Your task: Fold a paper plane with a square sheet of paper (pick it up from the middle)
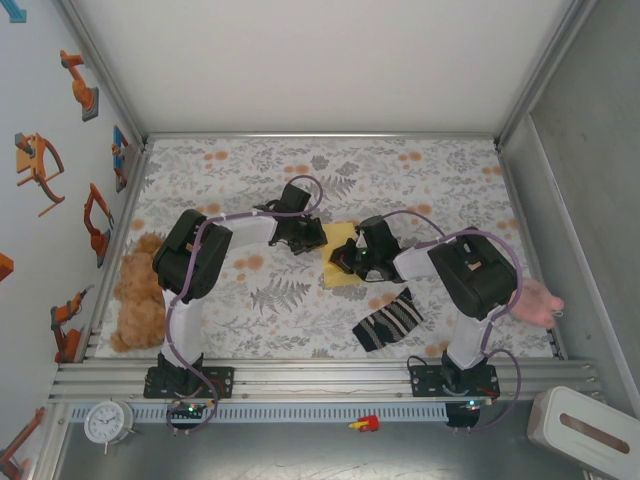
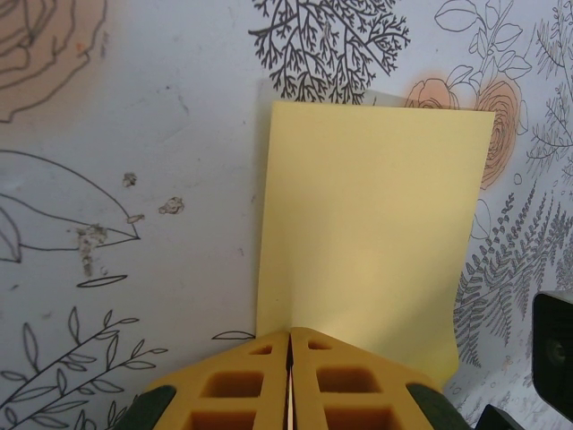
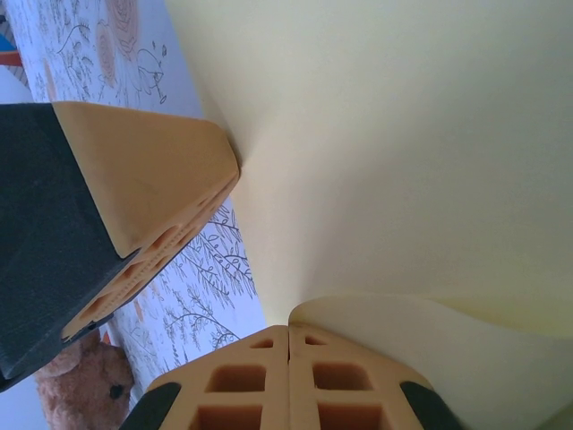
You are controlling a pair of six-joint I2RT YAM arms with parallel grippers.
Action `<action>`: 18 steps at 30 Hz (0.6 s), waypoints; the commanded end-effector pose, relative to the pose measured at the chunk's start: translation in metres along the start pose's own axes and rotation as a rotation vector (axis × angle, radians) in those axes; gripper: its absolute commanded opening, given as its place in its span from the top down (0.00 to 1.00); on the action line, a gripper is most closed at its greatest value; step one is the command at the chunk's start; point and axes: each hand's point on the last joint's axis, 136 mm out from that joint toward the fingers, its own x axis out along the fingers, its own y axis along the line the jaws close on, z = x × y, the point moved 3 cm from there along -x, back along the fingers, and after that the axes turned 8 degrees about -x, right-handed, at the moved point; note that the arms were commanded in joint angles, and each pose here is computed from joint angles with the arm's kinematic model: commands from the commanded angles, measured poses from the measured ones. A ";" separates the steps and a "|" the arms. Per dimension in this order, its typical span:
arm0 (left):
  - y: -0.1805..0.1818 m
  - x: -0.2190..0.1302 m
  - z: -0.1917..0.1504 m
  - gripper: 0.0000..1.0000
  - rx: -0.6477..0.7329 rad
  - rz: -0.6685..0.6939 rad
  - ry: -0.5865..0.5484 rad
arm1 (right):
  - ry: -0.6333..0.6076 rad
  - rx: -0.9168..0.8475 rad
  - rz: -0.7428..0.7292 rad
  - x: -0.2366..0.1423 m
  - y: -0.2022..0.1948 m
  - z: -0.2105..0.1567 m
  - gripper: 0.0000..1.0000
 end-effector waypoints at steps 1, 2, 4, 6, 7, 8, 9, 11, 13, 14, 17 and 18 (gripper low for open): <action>0.016 0.008 -0.010 0.90 -0.034 0.059 0.038 | 0.013 0.011 -0.005 0.003 -0.006 -0.005 1.00; 0.016 0.008 -0.010 0.90 -0.035 0.060 0.038 | 0.013 0.015 -0.011 0.003 -0.007 -0.006 1.00; 0.016 0.008 -0.010 0.90 -0.036 0.059 0.037 | 0.010 0.018 -0.017 0.003 -0.008 -0.006 1.00; 0.016 0.007 -0.010 0.90 -0.035 0.059 0.035 | 0.007 0.022 -0.026 0.003 -0.010 -0.006 1.00; 0.016 0.007 -0.009 0.90 -0.036 0.059 0.034 | 0.010 0.025 -0.031 0.003 -0.012 -0.007 1.00; 0.016 0.007 -0.009 0.90 -0.037 0.061 0.034 | 0.010 0.027 -0.035 0.003 -0.012 -0.007 1.00; 0.017 0.007 -0.010 0.90 -0.038 0.061 0.036 | 0.010 0.029 -0.037 0.004 -0.013 -0.007 1.00; 0.017 0.007 -0.009 0.90 -0.039 0.062 0.031 | 0.013 0.038 -0.044 0.004 -0.015 -0.007 1.00; 0.016 0.005 -0.009 0.90 -0.038 0.060 0.026 | 0.014 0.046 -0.055 0.005 -0.018 -0.008 1.00; 0.015 0.003 -0.008 0.90 -0.038 0.061 0.021 | 0.013 0.053 -0.064 0.005 -0.020 -0.008 1.00; 0.010 -0.003 -0.004 0.90 -0.034 0.052 0.000 | 0.014 0.061 -0.079 0.005 -0.024 -0.010 1.00; 0.008 -0.007 -0.002 0.89 -0.034 0.048 -0.011 | 0.015 0.063 -0.083 0.005 -0.024 -0.010 1.00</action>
